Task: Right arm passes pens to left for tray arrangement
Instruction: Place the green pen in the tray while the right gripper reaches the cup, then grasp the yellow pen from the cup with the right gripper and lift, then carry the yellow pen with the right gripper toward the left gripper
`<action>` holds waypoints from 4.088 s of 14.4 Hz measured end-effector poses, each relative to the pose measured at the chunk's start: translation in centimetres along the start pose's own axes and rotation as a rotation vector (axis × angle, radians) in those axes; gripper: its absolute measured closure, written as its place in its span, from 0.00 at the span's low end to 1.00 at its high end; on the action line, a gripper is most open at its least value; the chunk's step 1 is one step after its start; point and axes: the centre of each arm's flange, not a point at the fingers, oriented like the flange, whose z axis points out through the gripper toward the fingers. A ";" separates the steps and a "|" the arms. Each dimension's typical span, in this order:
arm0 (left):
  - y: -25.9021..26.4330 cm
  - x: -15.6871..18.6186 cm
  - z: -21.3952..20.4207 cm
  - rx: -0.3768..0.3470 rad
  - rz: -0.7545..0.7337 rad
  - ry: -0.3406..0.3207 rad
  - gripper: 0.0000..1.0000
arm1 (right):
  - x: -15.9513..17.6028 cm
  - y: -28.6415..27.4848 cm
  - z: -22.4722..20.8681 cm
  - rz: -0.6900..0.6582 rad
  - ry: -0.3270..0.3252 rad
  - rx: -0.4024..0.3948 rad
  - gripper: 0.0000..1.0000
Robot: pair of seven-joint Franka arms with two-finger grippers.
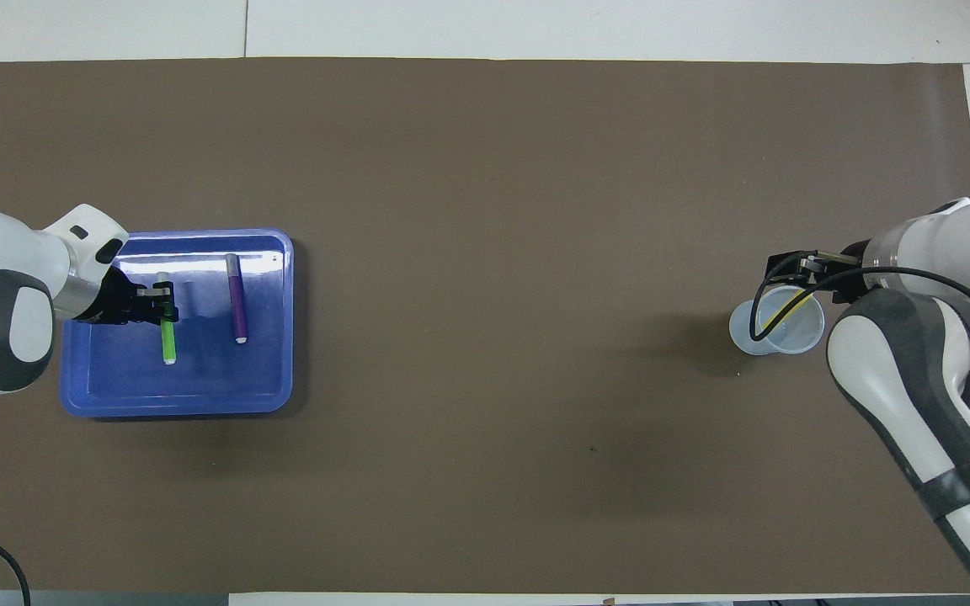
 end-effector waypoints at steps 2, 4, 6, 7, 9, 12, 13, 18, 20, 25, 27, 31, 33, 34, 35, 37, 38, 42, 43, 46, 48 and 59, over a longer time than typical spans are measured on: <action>0.1 0.0 0.6 0.006 0.009 -0.006 0.81 | -0.3 0.1 0.5 -0.001 0.000 -0.001 0.02; 0.0 -0.2 1.1 0.009 0.013 -0.012 0.81 | -0.4 0.2 0.7 -0.010 -0.002 -0.001 0.06; 0.0 -0.4 1.4 0.011 0.014 -0.018 0.81 | -0.4 0.2 0.7 -0.018 0.005 0.000 0.17; 0.0 -0.4 1.5 0.011 0.014 -0.020 0.81 | -0.3 0.2 0.7 -0.020 0.010 0.000 0.17; 0.0 -0.5 1.7 0.012 0.015 -0.024 0.75 | -0.3 0.2 0.7 -0.020 0.014 0.001 0.21; -0.1 -0.6 1.8 0.012 0.013 -0.023 0.43 | -0.3 0.2 0.7 -0.019 0.014 0.001 0.47; -0.2 -0.6 1.8 0.012 0.012 -0.023 0.32 | -0.3 0.2 0.7 -0.019 0.014 0.001 0.48; -0.2 -0.5 1.8 0.012 0.012 -0.021 0.00 | -0.4 0.5 0.9 -0.013 0.010 0.000 0.82; -0.2 -0.3 1.1 0.012 0.012 -0.021 0.00 | -0.4 0.6 0.8 0.000 0.010 0.000 0.83; 0.5 1.2 -6.1 0.019 0.018 -0.051 0.00 | 0.0 0.4 -0.6 0.036 0.029 0.006 0.83; 0.9 1.3 -9.7 0.024 0.014 -0.064 0.00 | 0.0 0.2 -2.8 0.033 0.041 0.013 0.83; 2.5 0.7 -16.6 -0.017 -0.083 -0.048 0.00 | -1.3 -0.4 -9.1 0.015 0.092 0.036 0.83; 3.7 -0.4 -19.5 -0.069 -0.164 -0.022 0.00 | -1.9 -1.1 -12.0 -0.001 0.098 0.042 0.83; 4.4 -1.1 -20.9 -0.098 -0.222 -0.012 0.00 | -2.0 -1.8 -13.4 -0.010 0.102 0.044 0.83; 5.1 -1.8 -22.1 -0.125 -0.280 -0.002 0.00 | -2.1 -2.7 -14.5 -0.004 0.108 0.047 0.83; 6.4 -3.1 -24.1 -0.183 -0.404 0.012 0.00 | -2.5 -5.5 -15.8 0.044 0.122 0.056 0.83; 6.9 -3.7 -25.0 -0.208 -0.468 0.015 0.00 | -2.9 -7.3 -16.0 0.068 0.124 0.060 0.83; 8.4 -5.1 -27.3 -0.290 -0.686 0.014 0.00 | -5.1 -14.1 -16.2 0.258 0.054 0.196 0.83; 8.6 -5.1 -27.7 -0.311 -0.743 0.020 0.00 | -5.4 -15.4 -16.7 0.323 0.026 0.248 0.83; 8.9 -4.9 -28.8 -0.383 -0.898 0.039 0.00 | -5.7 -19.4 -18.9 0.532 -0.039 0.394 0.83; 9.3 -5.0 -29.4 -0.428 -0.980 0.026 0.00 | -6.2 -22.7 -20.1 0.668 -0.077 0.486 0.83; 19.7 -12.8 -33.8 -0.503 -1.433 0.064 0.00 | -8.8 -35.1 -21.5 1.018 -0.383 0.639 0.83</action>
